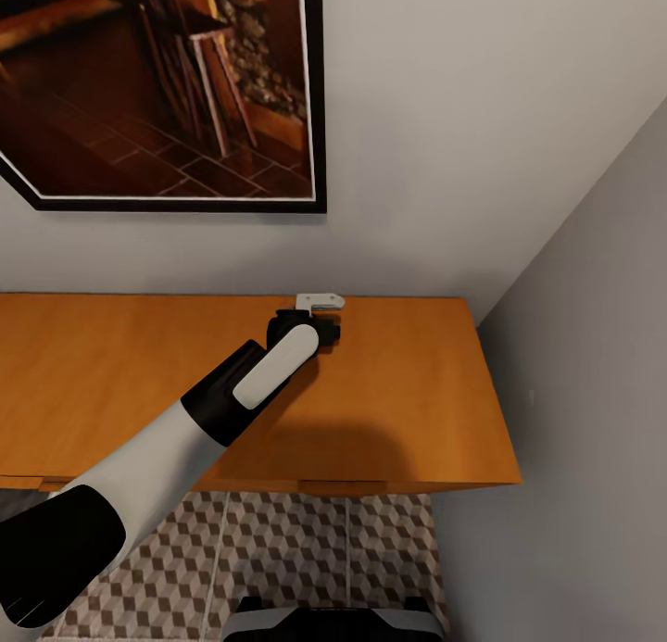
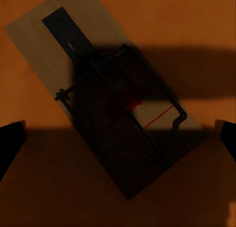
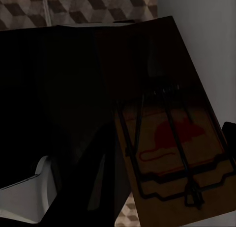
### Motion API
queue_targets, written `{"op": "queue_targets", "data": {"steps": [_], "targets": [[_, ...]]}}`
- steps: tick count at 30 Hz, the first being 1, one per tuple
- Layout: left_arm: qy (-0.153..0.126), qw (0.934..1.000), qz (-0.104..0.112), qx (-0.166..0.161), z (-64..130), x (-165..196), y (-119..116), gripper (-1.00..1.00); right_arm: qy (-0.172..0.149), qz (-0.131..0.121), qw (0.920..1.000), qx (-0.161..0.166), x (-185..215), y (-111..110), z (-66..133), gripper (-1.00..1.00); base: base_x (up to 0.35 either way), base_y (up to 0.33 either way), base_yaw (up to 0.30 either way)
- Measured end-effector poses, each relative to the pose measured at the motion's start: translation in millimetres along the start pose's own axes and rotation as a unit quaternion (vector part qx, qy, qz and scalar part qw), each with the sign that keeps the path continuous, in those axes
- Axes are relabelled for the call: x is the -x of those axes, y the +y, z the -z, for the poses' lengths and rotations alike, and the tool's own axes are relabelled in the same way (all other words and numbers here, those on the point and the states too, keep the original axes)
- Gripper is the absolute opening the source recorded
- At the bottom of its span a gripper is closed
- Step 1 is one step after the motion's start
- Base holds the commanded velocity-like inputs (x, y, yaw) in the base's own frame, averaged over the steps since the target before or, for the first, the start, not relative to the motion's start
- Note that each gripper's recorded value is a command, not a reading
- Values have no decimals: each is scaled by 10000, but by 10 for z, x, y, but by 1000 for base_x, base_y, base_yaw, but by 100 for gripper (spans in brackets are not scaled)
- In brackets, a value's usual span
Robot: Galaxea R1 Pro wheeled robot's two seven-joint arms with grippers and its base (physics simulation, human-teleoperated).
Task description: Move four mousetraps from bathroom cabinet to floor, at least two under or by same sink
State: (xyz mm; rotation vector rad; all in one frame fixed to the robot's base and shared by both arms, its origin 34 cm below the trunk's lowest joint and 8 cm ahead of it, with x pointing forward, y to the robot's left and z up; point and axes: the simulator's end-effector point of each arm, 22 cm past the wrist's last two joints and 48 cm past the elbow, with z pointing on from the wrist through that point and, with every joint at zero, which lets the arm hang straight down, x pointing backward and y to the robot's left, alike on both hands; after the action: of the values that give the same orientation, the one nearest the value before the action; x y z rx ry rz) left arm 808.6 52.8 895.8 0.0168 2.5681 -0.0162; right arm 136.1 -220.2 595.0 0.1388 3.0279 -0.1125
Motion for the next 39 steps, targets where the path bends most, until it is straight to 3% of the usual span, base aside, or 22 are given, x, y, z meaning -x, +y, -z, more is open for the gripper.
{"op": "queue_targets", "data": {"steps": [22,23,39], "targets": [[-19,10000,6,-44,3,3,-26,100,25,0,10000,3,-20,7,2,-100,0,0,0],[-19,10000,5,-44,3,3,-26,-100,25,-1,10000,2,-20,6,2,-100,0,0,0],[-33,10000,38,-35,1,6,-24,-100,25,2,10000,-2,-19,-2,1,-100,0,0,0]]}}
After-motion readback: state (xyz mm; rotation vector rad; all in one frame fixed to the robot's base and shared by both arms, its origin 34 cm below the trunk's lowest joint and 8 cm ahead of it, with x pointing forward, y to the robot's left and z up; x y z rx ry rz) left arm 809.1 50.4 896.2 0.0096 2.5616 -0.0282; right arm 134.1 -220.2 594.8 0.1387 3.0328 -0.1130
